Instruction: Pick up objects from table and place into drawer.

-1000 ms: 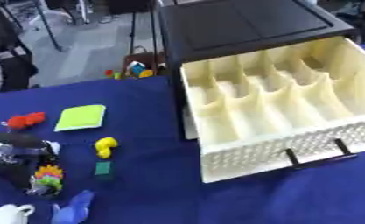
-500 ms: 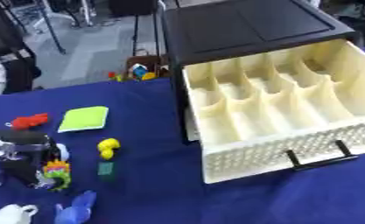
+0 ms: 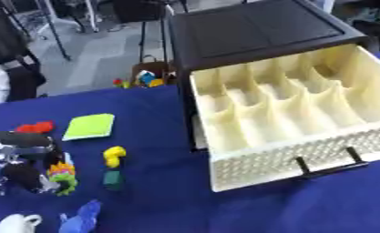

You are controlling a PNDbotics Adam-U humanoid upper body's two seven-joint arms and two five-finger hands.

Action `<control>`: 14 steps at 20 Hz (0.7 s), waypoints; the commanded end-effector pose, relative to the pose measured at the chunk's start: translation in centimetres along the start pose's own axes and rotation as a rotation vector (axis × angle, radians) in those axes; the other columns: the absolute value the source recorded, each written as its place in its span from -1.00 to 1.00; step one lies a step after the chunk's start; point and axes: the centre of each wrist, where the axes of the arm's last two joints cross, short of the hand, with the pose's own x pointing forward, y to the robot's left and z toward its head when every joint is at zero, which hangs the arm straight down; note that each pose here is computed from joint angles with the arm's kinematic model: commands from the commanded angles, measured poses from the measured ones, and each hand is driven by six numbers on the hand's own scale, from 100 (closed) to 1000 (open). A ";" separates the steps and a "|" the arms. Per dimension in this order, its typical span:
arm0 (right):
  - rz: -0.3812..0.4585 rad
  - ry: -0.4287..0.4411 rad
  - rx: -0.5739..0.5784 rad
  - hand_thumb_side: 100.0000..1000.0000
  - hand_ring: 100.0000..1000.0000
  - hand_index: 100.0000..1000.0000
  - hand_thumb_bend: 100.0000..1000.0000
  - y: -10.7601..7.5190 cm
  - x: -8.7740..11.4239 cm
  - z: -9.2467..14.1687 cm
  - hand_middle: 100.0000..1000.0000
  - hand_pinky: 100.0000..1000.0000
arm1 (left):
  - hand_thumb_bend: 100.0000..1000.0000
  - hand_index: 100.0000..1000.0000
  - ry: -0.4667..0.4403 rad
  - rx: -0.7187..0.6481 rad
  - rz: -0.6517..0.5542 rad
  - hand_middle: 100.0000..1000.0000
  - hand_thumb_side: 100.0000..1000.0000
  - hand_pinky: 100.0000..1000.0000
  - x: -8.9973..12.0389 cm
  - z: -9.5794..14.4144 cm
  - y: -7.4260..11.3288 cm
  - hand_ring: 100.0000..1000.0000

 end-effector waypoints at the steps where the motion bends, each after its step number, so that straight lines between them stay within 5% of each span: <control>1: 0.006 -0.023 -0.017 1.00 0.65 0.67 -1.00 -0.4 0.1 -0.6 0.62 0.50 | -0.85 0.24 0.044 0.097 -0.057 -0.02 0.26 -0.05 0.3 3.0 2.9 0.21; 14: -0.010 -0.025 -0.007 1.00 0.65 0.67 -1.00 -0.1 0.3 -0.2 0.63 0.50 | -0.82 0.24 -0.031 0.383 -0.150 -0.02 0.36 -0.04 5.0 8.2 9.0 0.21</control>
